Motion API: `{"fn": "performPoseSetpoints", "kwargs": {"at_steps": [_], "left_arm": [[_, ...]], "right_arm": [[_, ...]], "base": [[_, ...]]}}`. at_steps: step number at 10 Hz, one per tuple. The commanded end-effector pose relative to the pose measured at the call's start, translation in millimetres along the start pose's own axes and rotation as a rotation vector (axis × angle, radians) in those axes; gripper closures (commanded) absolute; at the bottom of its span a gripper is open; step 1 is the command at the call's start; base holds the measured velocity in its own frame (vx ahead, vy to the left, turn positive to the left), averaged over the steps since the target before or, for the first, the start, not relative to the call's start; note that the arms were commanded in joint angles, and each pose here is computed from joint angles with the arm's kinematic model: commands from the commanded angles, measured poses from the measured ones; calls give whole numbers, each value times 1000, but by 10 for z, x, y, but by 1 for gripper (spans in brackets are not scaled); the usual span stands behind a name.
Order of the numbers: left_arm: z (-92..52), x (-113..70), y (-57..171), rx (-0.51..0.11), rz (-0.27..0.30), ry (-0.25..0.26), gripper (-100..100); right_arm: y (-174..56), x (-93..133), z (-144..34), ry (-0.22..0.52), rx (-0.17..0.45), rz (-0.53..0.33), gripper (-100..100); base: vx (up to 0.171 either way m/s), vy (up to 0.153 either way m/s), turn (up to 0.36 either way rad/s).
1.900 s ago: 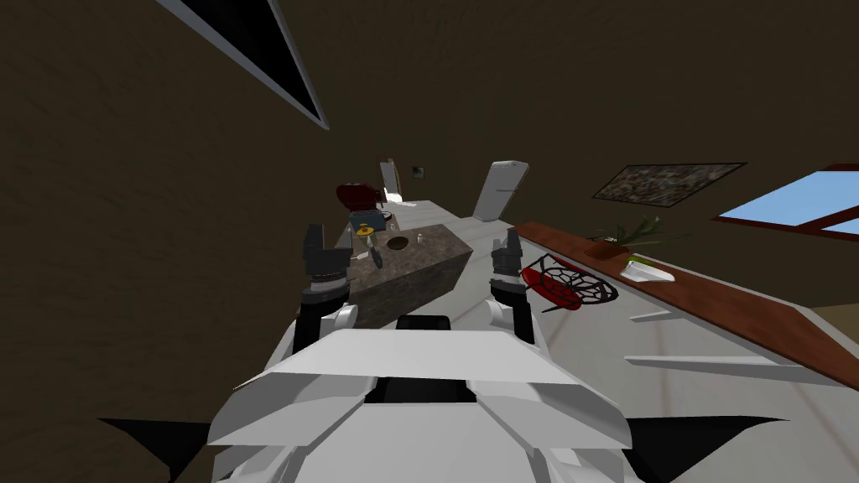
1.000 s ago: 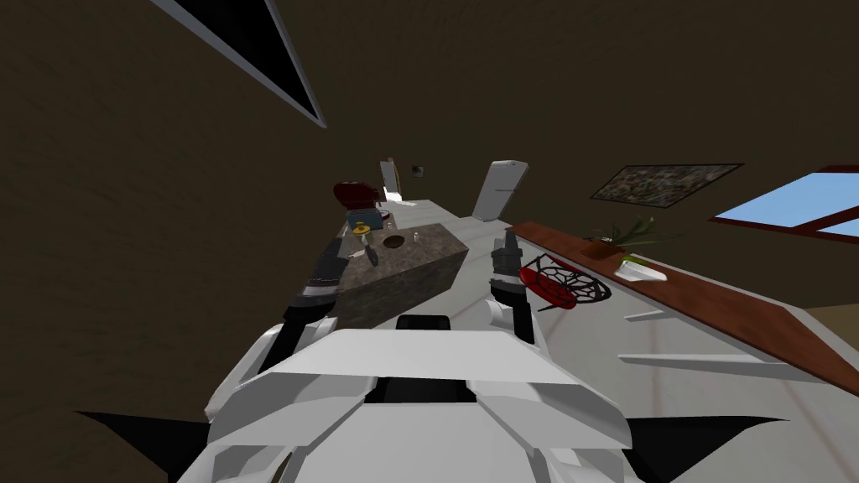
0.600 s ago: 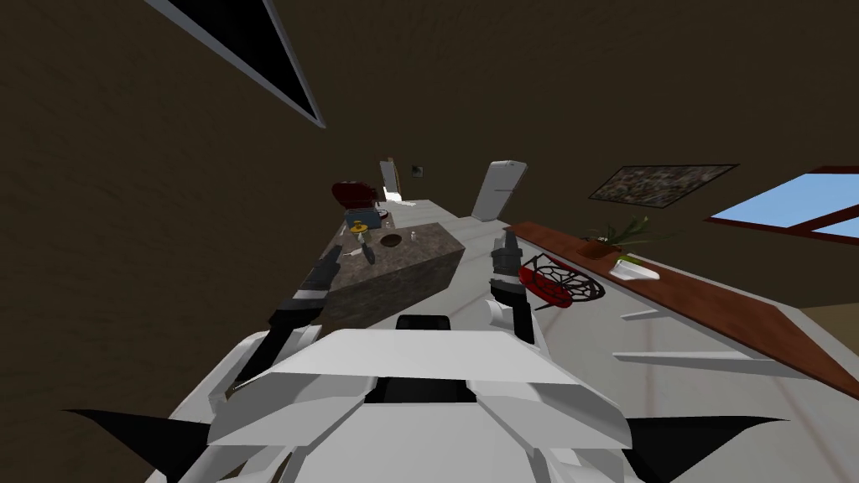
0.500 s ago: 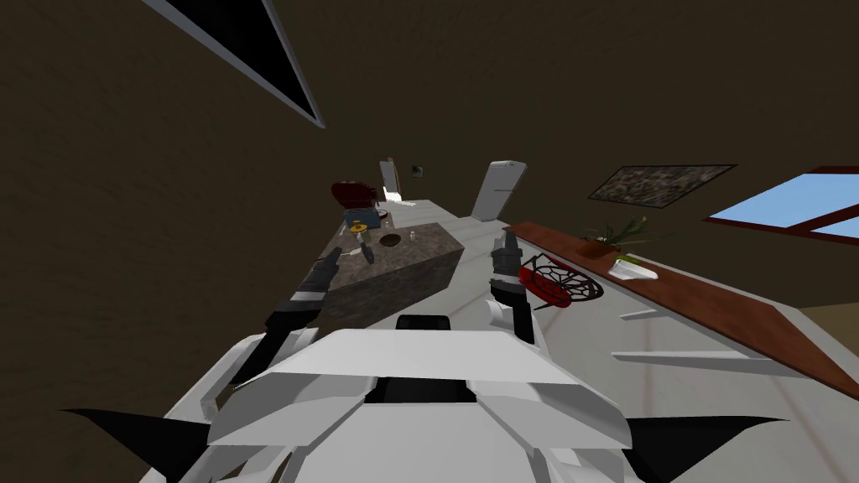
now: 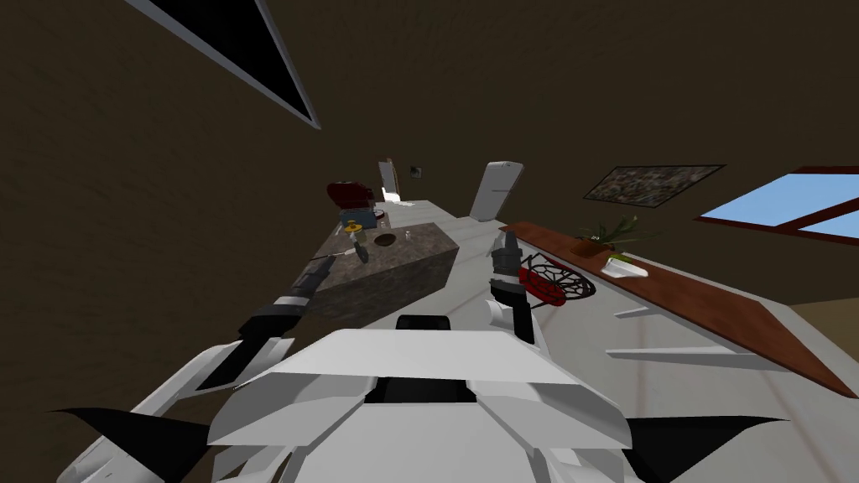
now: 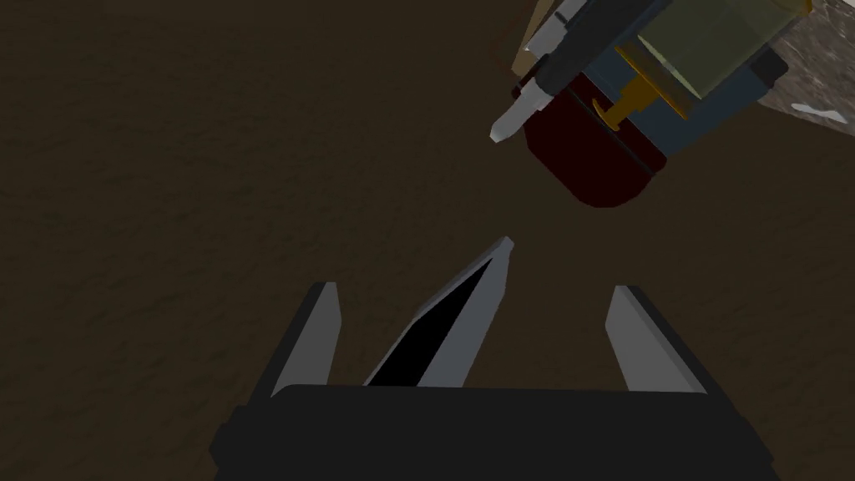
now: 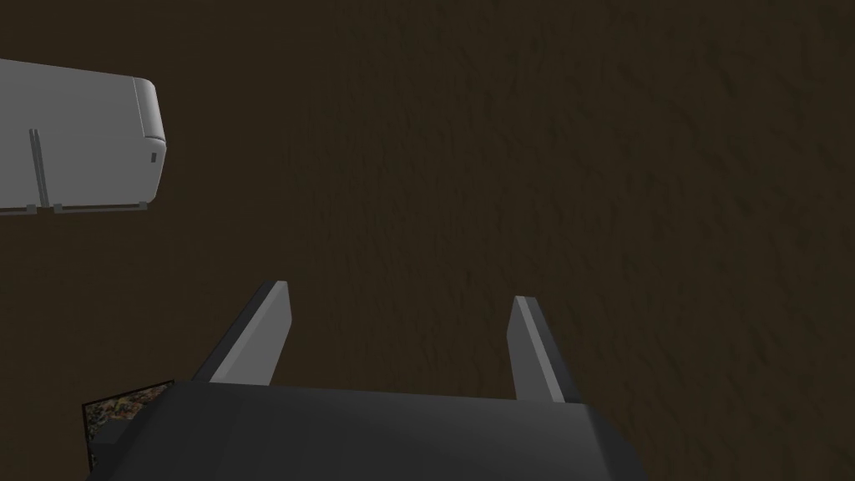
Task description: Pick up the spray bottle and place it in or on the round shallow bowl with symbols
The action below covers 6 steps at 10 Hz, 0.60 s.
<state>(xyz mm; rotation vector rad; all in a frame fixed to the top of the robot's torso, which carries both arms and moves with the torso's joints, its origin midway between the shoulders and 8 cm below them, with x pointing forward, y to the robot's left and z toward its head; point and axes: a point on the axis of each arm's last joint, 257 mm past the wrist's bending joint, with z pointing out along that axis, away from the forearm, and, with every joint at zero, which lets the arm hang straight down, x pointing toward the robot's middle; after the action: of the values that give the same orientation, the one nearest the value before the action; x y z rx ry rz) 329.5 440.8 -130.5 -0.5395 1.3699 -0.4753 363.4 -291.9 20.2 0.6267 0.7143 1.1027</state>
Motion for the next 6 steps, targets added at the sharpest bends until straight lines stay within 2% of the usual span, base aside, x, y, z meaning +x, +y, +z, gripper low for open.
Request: {"fn": "performPoseSetpoints", "kwargs": {"at_steps": [1, 6], "left_arm": [[-63, -2, 231, -63, 64, 34, -100], [-206, -92, 927, -238, 233, 145, -100]], "right_arm": [[0, 0, 0, 0, 0, 0, 0], [0, 0, 0, 0, 0, 0, 0]], "base": [[22, -93, -27], [66, -91, -36]]}}
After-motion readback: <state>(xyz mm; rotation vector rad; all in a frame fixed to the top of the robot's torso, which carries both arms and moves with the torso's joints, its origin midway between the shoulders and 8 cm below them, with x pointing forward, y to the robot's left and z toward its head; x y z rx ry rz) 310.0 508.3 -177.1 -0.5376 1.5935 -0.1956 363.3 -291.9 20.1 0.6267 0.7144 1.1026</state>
